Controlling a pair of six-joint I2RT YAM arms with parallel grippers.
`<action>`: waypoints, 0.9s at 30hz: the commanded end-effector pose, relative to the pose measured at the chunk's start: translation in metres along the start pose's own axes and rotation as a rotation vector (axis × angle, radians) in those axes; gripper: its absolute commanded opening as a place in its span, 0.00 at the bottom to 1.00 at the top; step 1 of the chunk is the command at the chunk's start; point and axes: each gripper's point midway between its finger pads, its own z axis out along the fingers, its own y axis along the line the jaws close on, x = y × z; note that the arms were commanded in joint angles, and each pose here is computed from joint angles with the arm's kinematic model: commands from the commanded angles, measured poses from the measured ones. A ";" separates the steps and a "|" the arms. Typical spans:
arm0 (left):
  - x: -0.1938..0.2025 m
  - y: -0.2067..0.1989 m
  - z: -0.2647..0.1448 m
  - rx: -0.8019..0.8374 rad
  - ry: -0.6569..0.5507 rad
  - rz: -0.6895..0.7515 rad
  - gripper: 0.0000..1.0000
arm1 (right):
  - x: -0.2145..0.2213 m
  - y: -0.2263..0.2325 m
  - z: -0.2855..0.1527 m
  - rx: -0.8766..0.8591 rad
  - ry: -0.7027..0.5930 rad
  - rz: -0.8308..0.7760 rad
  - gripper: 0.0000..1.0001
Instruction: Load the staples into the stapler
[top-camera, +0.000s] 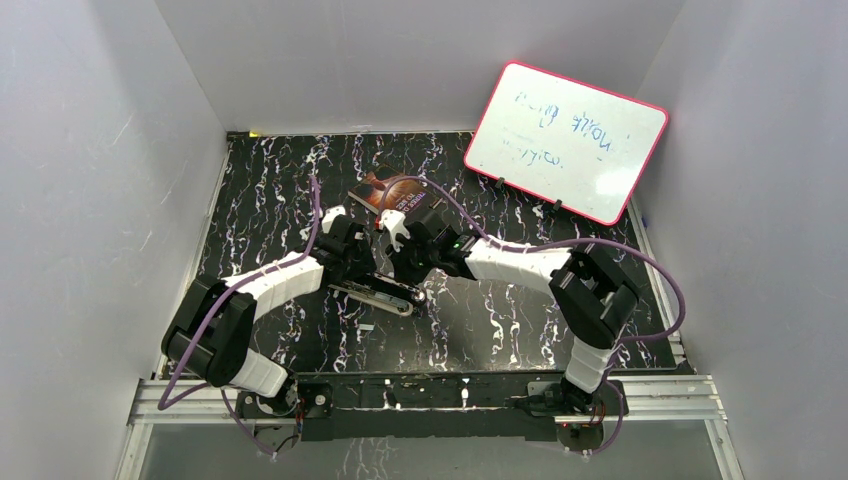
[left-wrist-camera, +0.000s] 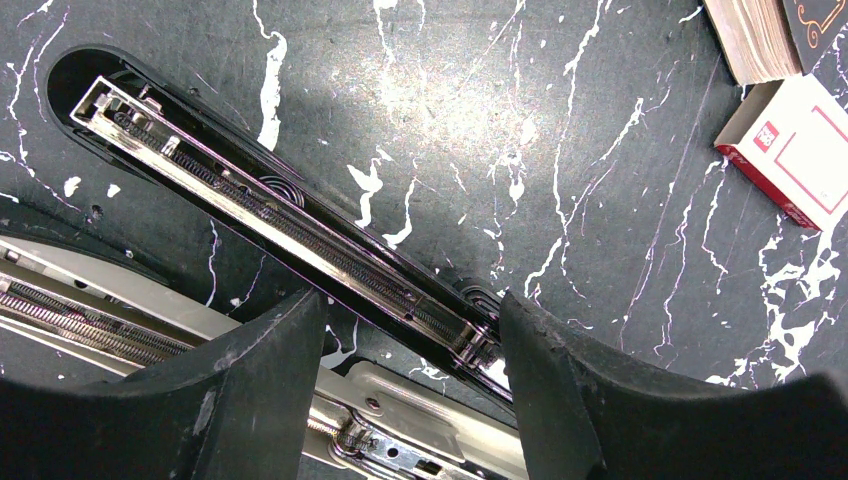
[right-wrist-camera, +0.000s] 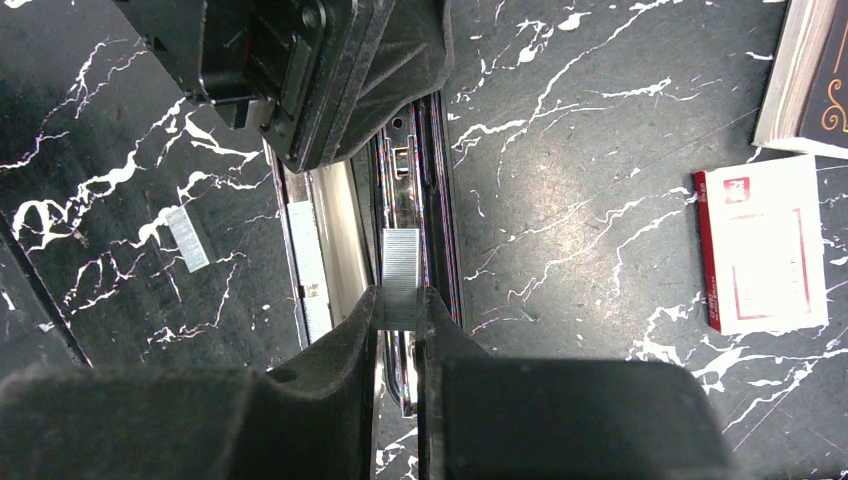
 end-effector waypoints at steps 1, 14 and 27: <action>0.006 0.011 -0.006 -0.029 0.018 0.029 0.62 | -0.005 0.001 0.004 -0.016 -0.008 -0.005 0.00; 0.007 0.013 -0.006 -0.033 0.017 0.032 0.62 | 0.003 0.002 0.010 -0.025 0.023 0.007 0.00; 0.006 0.012 -0.006 -0.032 0.015 0.031 0.62 | 0.008 0.001 0.012 -0.026 0.044 0.012 0.00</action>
